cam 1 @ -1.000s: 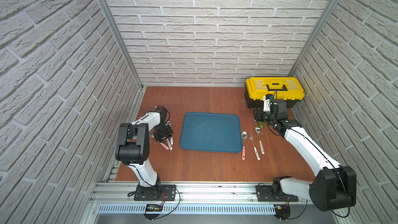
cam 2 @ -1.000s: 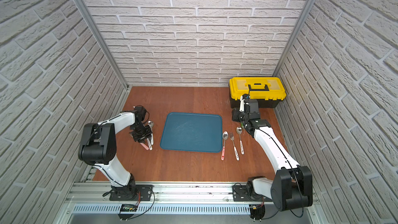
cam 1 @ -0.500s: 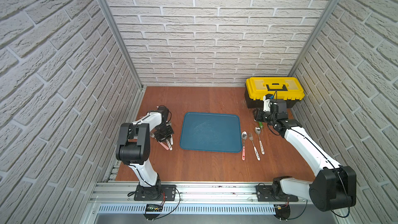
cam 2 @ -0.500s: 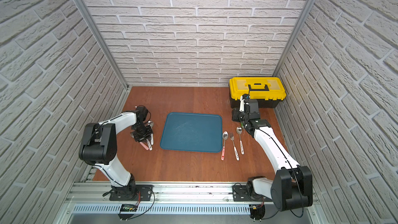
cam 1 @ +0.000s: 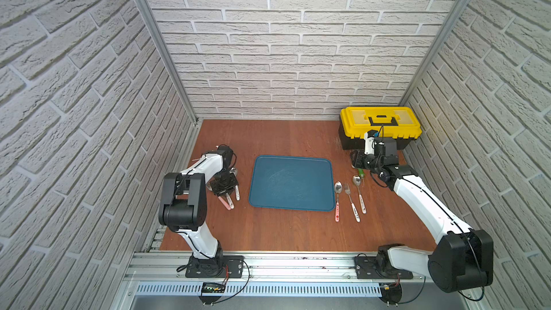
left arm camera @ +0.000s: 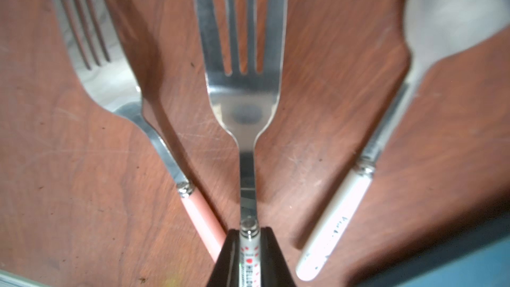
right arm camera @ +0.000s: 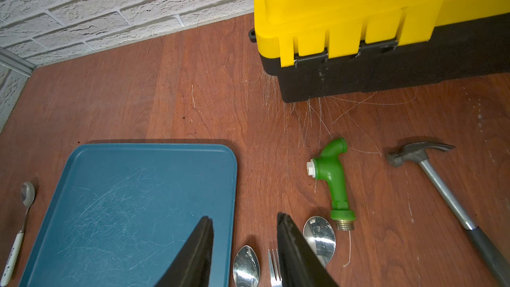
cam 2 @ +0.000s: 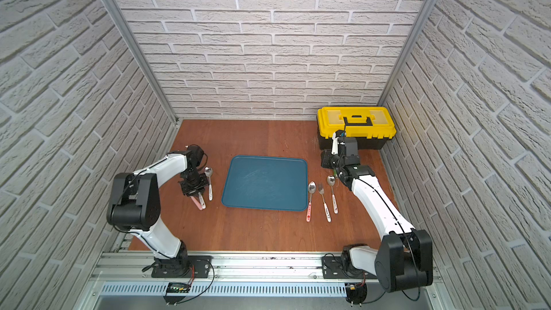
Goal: Set the spoon and fork side by side
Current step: Pick up the fork at the center of the board, then place the fork on the tray.
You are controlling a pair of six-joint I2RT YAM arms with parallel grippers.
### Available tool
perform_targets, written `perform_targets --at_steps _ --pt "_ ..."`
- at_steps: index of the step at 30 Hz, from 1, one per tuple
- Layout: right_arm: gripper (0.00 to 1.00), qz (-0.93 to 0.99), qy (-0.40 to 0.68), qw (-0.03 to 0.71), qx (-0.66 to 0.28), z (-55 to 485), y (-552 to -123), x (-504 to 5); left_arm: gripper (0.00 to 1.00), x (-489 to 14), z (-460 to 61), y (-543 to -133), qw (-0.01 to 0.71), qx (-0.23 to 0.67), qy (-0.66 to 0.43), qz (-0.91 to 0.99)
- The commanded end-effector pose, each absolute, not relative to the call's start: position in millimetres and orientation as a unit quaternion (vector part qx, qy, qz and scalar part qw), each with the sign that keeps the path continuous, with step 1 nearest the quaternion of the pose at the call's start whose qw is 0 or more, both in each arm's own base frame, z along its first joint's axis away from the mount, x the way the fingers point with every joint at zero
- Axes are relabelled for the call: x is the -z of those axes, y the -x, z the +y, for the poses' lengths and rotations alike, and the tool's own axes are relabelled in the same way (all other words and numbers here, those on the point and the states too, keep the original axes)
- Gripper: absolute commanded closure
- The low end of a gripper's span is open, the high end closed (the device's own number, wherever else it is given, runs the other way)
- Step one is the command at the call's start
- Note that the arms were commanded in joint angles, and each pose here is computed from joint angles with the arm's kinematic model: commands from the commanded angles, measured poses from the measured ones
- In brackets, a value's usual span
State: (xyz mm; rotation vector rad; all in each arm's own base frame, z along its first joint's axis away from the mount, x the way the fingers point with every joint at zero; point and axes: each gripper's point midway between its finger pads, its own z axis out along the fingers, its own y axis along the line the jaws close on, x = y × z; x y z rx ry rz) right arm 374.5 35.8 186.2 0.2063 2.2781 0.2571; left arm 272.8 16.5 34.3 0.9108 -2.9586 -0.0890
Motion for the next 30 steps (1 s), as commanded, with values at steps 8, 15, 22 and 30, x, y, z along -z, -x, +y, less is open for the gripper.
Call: perform_targets --at_steps 8,15,22,30 --pt "0.57 0.898 -0.081 0.418 -0.11 39 -377 -192 1.0 -75 -38 -307 -0.014 0.036 -0.138 -0.99" --pt "0.57 0.9 -0.084 0.415 -0.108 38 -376 -190 1.0 -80 -107 -346 0.0 0.039 0.038 -0.998" --pt "0.57 0.899 -0.084 0.416 -0.106 37 -376 -191 1.0 -57 -126 -339 0.034 0.024 0.061 -0.997" --pt "0.57 0.901 -0.084 0.413 -0.105 37 -376 -189 1.0 -47 -138 -326 0.037 0.026 0.023 -0.999"
